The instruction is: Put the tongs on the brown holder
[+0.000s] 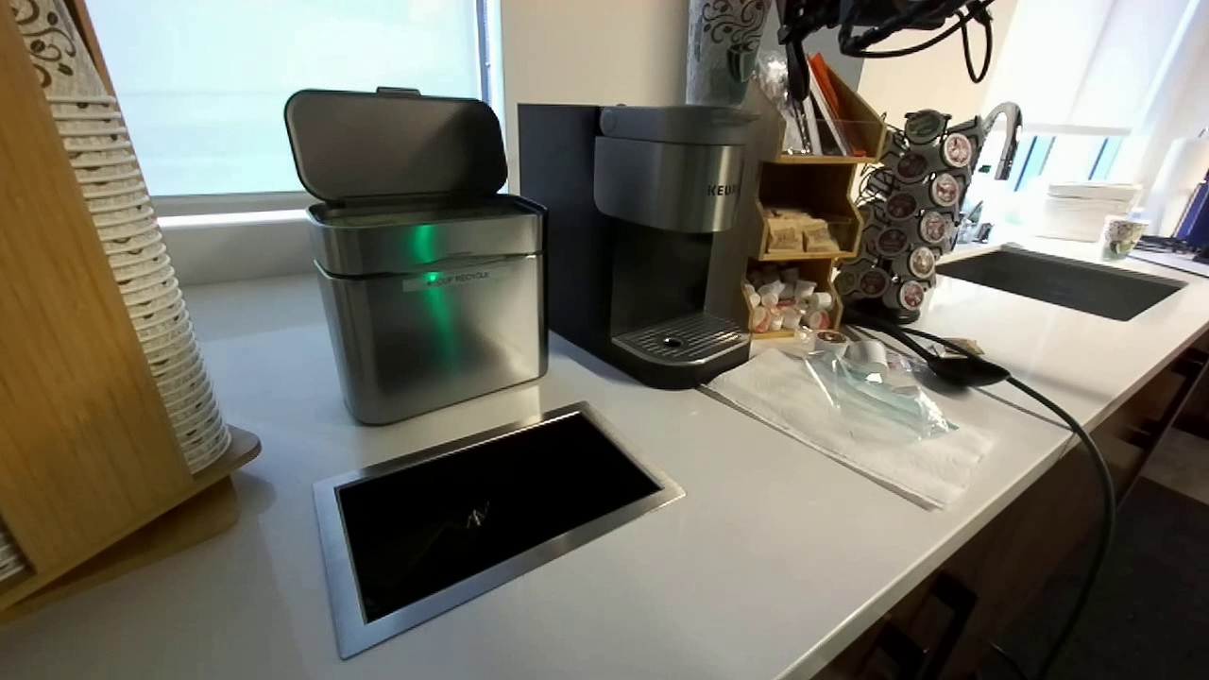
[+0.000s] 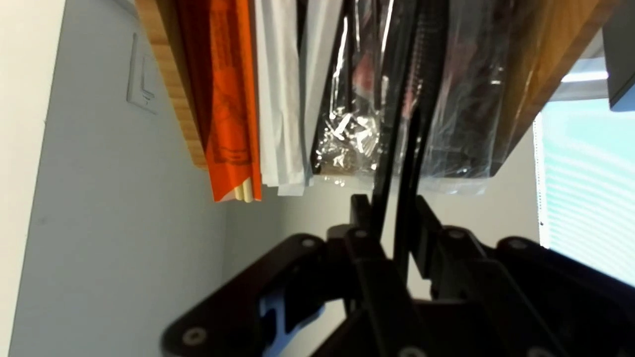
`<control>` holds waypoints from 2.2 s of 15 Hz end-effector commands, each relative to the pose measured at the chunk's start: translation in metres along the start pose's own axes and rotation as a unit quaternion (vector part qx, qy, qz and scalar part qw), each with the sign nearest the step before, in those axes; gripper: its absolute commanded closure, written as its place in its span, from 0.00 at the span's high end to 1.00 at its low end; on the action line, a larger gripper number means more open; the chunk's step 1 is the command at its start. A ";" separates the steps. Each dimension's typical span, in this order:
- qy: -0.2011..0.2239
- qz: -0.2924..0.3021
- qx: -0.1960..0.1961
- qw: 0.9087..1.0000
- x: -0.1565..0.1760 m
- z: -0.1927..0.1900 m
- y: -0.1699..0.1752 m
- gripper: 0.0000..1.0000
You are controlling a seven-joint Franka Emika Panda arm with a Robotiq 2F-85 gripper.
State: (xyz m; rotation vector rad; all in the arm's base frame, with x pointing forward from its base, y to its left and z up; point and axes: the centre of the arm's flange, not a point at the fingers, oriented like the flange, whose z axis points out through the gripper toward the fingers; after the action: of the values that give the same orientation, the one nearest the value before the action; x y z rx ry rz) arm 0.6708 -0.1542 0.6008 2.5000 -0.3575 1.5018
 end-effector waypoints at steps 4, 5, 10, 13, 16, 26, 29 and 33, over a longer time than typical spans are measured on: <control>-0.008 -0.016 -0.009 1.000 -0.016 -0.030 -0.008 0.06; -0.011 -0.016 -0.010 1.000 -0.019 -0.032 -0.008 0.06; -0.029 -0.010 -0.012 0.999 -0.033 -0.033 -0.009 0.06; -0.037 -0.007 -0.011 0.999 -0.040 -0.030 -0.009 0.06; -0.043 -0.008 -0.012 0.999 -0.044 -0.027 -0.009 0.06; -0.045 -0.008 -0.031 0.998 -0.046 -0.028 -0.007 0.99; -0.033 -0.002 -0.042 0.999 -0.042 -0.032 -0.004 1.00; 0.010 -0.005 -0.045 0.999 -0.003 -0.080 -0.006 1.00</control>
State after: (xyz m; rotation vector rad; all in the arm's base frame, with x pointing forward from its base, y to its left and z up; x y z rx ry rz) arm 0.6280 -0.1420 0.6013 2.4730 -0.3943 1.4494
